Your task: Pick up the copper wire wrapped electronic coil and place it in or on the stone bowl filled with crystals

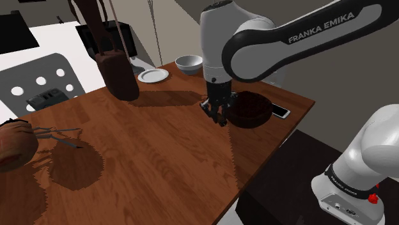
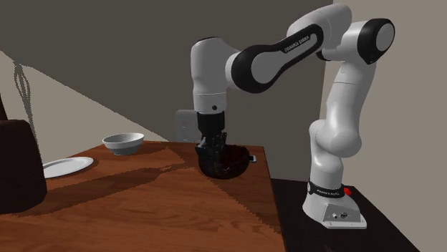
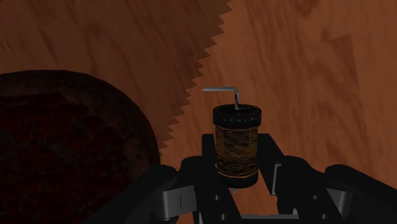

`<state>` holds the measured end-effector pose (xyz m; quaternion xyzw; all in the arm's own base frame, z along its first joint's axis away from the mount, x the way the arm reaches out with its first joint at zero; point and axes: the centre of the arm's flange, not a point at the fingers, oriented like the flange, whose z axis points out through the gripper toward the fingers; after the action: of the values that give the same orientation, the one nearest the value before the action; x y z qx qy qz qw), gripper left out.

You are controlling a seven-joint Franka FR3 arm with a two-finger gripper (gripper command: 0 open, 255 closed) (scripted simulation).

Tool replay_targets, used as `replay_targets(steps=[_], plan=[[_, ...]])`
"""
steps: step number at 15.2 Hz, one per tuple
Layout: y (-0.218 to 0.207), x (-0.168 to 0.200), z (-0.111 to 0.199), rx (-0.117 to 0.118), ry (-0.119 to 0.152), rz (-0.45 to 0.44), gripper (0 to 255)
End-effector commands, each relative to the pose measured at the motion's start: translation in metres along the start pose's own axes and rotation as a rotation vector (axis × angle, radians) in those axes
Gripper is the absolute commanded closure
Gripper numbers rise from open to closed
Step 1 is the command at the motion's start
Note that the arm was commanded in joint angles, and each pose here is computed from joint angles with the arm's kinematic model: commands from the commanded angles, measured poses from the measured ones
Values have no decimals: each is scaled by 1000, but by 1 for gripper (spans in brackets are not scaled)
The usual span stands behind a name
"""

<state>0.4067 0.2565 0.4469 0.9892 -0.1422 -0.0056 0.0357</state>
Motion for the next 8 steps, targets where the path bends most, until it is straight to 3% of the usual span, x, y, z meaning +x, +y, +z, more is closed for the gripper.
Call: replay_targets(steps=[1,8], plan=[[1,0,-10,0,0,0,255],[3,0,-47,0,0,0,255]])
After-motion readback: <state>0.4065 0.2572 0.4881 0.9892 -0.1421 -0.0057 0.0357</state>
